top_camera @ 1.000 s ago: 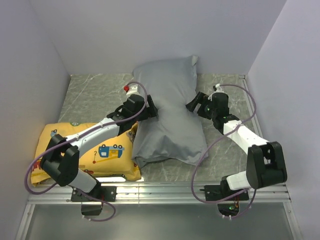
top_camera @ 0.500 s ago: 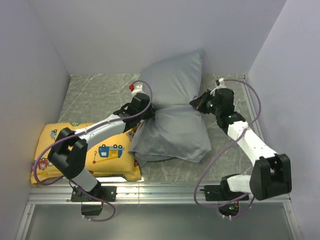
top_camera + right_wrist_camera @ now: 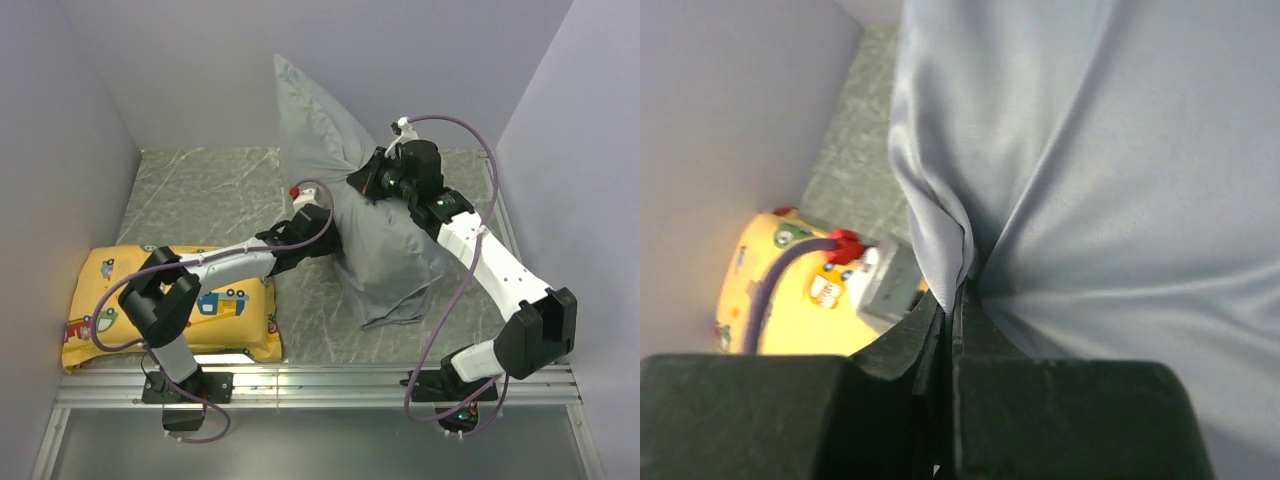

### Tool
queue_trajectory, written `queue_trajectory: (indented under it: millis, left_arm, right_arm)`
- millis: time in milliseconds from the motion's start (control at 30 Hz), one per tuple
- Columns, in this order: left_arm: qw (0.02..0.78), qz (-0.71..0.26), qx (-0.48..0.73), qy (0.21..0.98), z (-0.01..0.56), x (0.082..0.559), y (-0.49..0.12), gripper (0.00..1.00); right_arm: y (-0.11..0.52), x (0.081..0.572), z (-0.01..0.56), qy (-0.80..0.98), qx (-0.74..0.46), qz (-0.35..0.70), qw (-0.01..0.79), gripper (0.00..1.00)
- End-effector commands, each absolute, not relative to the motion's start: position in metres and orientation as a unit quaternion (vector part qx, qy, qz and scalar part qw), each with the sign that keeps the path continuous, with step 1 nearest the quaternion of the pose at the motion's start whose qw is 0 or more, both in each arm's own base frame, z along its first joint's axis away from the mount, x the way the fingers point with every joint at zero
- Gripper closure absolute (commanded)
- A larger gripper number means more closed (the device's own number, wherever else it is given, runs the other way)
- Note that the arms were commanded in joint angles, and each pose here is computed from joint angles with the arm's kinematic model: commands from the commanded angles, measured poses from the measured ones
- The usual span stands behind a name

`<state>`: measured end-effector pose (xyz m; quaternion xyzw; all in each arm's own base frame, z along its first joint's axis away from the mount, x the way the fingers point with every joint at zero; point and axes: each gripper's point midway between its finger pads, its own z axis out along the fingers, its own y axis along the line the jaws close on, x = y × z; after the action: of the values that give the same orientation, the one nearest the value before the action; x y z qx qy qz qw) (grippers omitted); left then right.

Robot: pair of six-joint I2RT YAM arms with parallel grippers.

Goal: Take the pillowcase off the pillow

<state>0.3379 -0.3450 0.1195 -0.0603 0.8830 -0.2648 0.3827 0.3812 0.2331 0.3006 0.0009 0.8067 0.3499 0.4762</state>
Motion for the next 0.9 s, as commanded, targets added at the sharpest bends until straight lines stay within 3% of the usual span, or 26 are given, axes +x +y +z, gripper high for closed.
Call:
queue_trajectory:
  millis: [0,100,367,500,867]
  left_arm:
    - [0.424,-0.289,-0.080,0.855,0.163,0.339,-0.337,0.44]
    - [0.445,-0.299,-0.090,0.839,0.187,0.332,-0.323,0.32]
    - [0.499,-0.340,-0.076,0.793,0.252,0.295,-0.288,0.27]
    - [0.521,-0.371,-0.003,0.768,0.278,0.264,-0.310,0.10]
    - [0.543,-0.393,0.058,0.740,0.282,0.249,-0.350,0.01]
  right_arm:
    - [0.236,0.396,0.313,0.783,-0.007,0.353,0.512,1.00]
    - [0.241,0.401,0.293,0.795,-0.011,0.350,0.496,1.00]
    - [0.257,0.409,0.271,0.800,-0.021,0.373,0.469,1.00]
    - [0.265,0.419,0.277,0.798,-0.029,0.383,0.464,0.98]
    - [0.290,0.403,0.293,0.767,-0.059,0.473,0.429,0.81]
